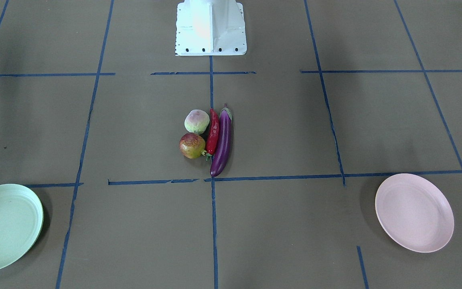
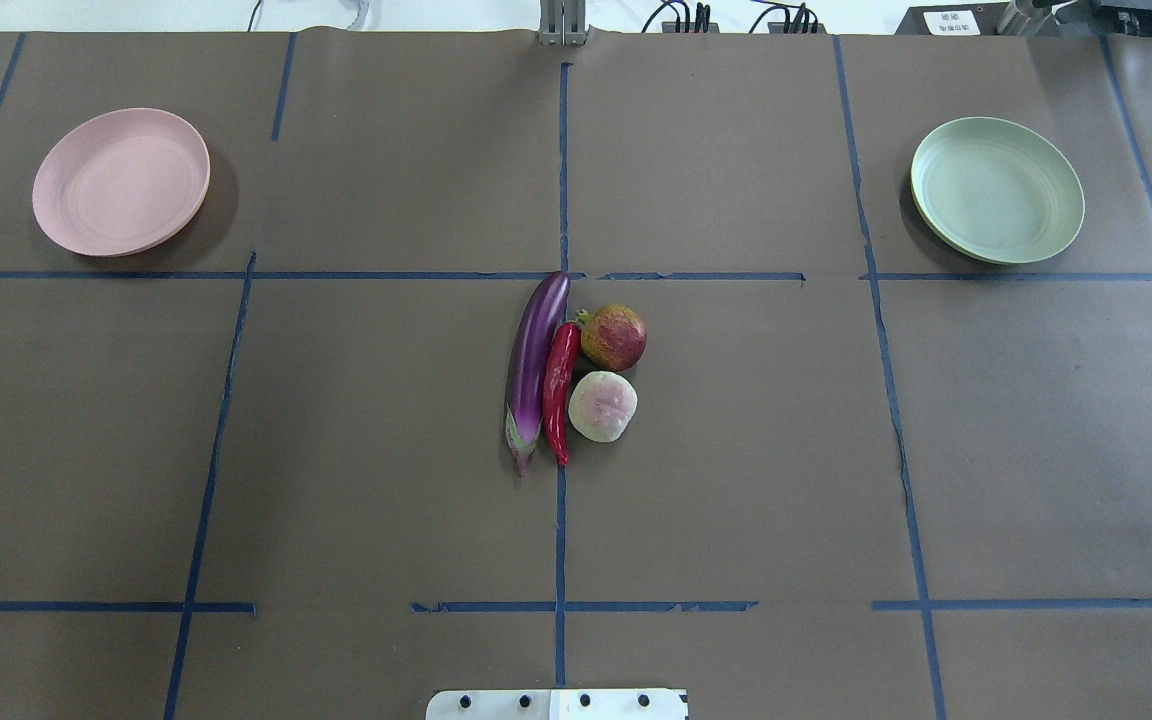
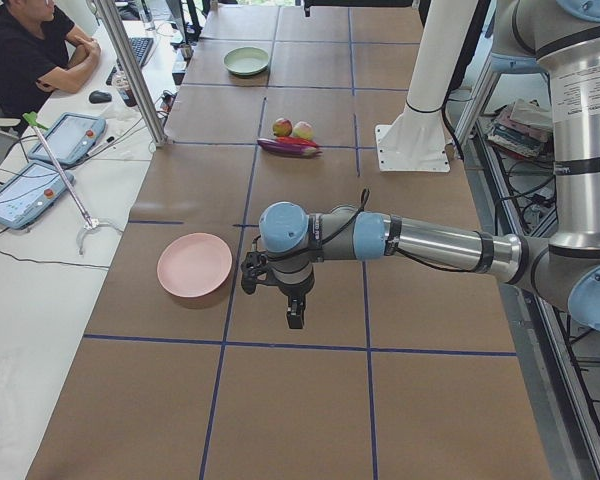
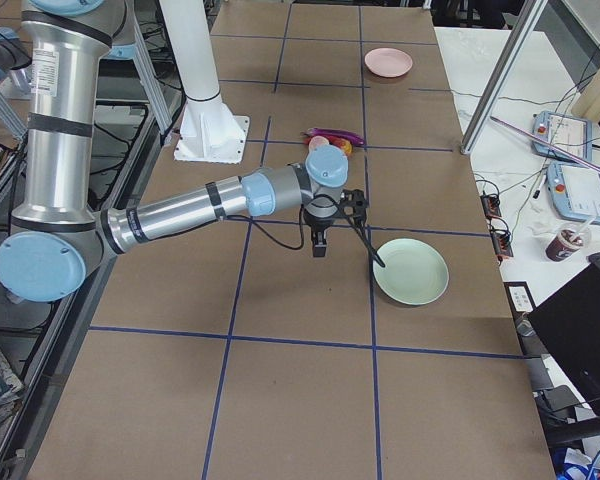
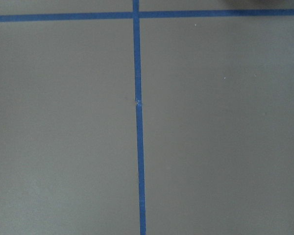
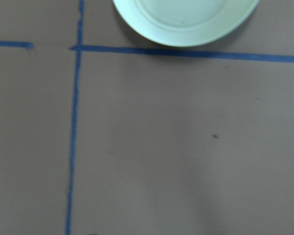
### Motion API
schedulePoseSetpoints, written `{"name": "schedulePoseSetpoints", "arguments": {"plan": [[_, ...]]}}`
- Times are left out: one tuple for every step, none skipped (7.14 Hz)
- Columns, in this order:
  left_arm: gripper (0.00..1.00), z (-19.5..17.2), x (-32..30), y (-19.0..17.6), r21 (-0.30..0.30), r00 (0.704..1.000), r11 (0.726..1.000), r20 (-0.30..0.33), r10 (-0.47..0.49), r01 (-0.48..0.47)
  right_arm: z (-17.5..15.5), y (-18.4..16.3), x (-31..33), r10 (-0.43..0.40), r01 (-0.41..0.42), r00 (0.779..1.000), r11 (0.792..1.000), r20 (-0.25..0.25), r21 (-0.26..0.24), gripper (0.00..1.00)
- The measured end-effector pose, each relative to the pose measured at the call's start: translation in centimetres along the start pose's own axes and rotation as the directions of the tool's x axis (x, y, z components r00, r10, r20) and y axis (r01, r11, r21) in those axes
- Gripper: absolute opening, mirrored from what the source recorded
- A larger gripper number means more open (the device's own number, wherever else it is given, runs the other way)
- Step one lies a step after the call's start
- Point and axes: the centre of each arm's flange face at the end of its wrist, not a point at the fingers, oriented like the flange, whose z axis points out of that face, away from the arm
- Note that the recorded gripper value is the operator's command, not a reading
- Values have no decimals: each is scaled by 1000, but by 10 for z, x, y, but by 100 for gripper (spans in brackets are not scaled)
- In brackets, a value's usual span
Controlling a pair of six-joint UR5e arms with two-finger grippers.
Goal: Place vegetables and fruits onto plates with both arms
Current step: 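Reach the right gripper down and grasp the red-green pomegranate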
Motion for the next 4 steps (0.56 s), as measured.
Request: {"name": "schedulePoseSetpoints", "arguments": {"plan": [[100, -1, 1, -1, 8, 1000, 1000, 1, 9, -9, 10, -23, -67, 48, -48, 999, 999, 18, -1, 100], [100, -1, 2, -1, 10, 1000, 1000, 1, 14, -14, 27, -38, -135, 84, -84, 996, 996, 17, -1, 100], [100, -1, 2, -2, 10, 1000, 1000, 1, 15, -15, 55, -47, -207, 106, -106, 994, 994, -5, 15, 100], [100, 0, 2, -2, 10, 1000, 1000, 1, 15, -15, 84, -52, -272, 131, -130, 991, 991, -25, 45, 100]]}}
